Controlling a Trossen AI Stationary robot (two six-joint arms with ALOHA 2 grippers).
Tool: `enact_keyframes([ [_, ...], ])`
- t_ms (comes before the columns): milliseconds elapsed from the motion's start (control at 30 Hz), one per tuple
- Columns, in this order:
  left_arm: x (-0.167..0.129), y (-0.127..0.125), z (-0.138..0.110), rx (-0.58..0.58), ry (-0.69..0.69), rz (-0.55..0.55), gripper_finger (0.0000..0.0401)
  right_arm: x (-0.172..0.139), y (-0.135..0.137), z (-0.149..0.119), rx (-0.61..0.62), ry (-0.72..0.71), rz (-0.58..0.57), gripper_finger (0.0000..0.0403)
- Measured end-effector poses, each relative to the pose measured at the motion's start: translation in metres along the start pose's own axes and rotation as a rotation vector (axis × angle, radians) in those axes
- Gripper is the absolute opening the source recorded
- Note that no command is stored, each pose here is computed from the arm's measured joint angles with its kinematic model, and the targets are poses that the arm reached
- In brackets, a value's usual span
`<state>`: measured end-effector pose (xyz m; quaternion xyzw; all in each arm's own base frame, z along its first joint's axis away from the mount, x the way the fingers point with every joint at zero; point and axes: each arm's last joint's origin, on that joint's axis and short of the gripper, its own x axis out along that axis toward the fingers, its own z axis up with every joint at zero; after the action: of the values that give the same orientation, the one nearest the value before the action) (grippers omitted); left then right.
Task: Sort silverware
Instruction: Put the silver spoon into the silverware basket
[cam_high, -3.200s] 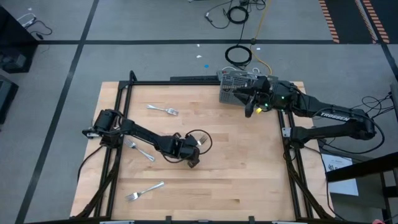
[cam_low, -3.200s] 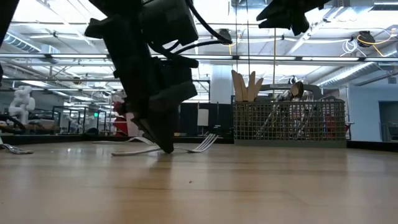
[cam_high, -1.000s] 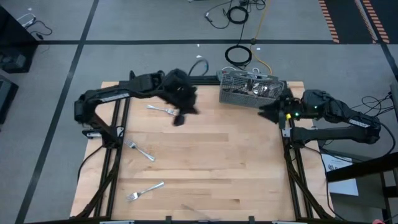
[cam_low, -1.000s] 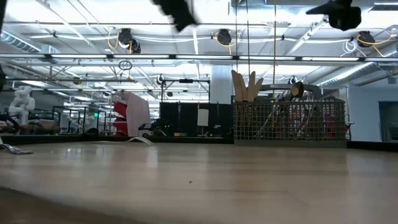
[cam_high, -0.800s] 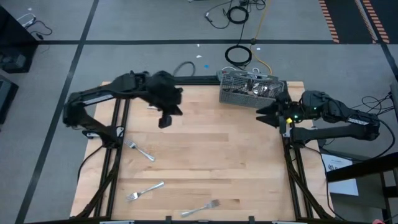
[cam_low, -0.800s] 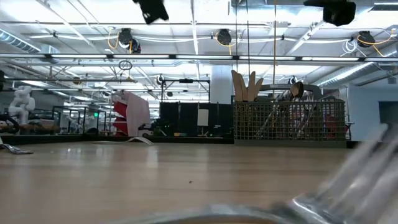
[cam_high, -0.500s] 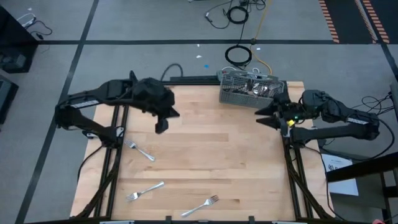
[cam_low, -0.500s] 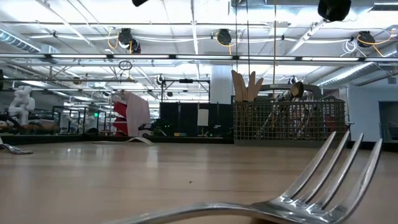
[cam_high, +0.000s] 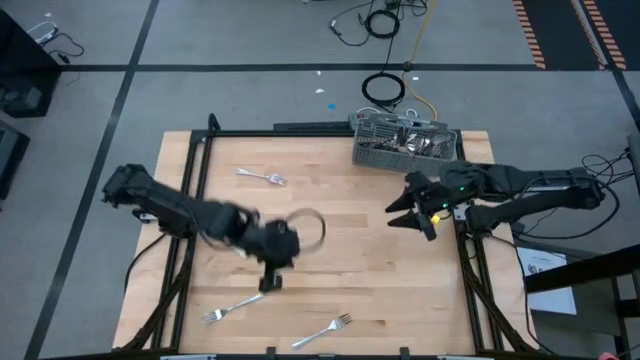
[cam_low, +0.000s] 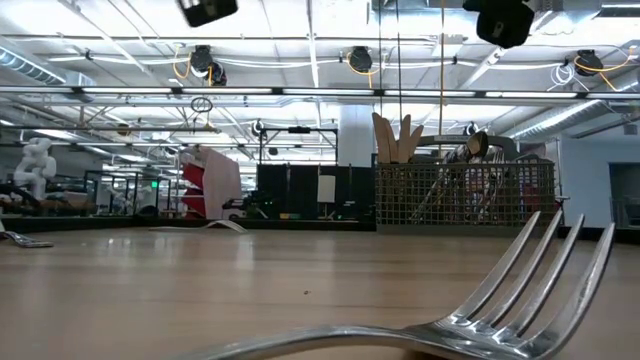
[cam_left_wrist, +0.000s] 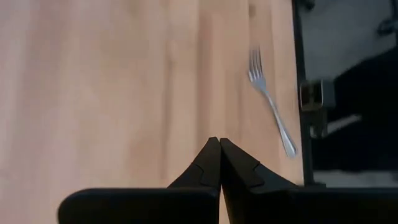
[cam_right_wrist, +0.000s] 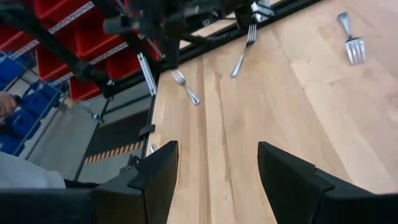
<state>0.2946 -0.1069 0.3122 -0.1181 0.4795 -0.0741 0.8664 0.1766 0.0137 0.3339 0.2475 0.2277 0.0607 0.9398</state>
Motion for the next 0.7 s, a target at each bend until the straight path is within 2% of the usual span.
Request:
enact_keyframes([
  [133,0.043,-0.031,-0.016,0.017,0.094,-0.001,0.0006,0.009,0.002,-0.003,-0.018,0.041,0.004,0.0208],
  [233,0.071,-0.055,-0.025,0.05,0.097,-0.047,0.0006,0.014,0.002,-0.004,-0.04,0.057,0.005,0.0208],
  [333,0.094,-0.071,-0.035,0.02,0.129,-0.079,0.0006,0.019,0.002,-0.003,-0.05,0.057,0.006,0.0208],
  [467,0.094,-0.078,-0.042,-0.07,0.151,-0.07,0.0006,0.025,0.001,-0.003,-0.027,0.06,0.007,0.0208],
  [567,0.088,-0.081,-0.058,-0.128,0.255,-0.009,0.0006,0.028,0.004,-0.005,0.007,0.079,0.015,0.0208],
  [633,0.081,-0.089,-0.071,-0.104,0.305,0.016,0.0006,0.03,0.008,-0.008,0.027,0.091,0.028,0.0208],
  [700,0.072,-0.099,-0.089,-0.064,0.324,0.092,0.0006,0.034,0.013,-0.011,0.042,0.102,0.036,0.0208],
])
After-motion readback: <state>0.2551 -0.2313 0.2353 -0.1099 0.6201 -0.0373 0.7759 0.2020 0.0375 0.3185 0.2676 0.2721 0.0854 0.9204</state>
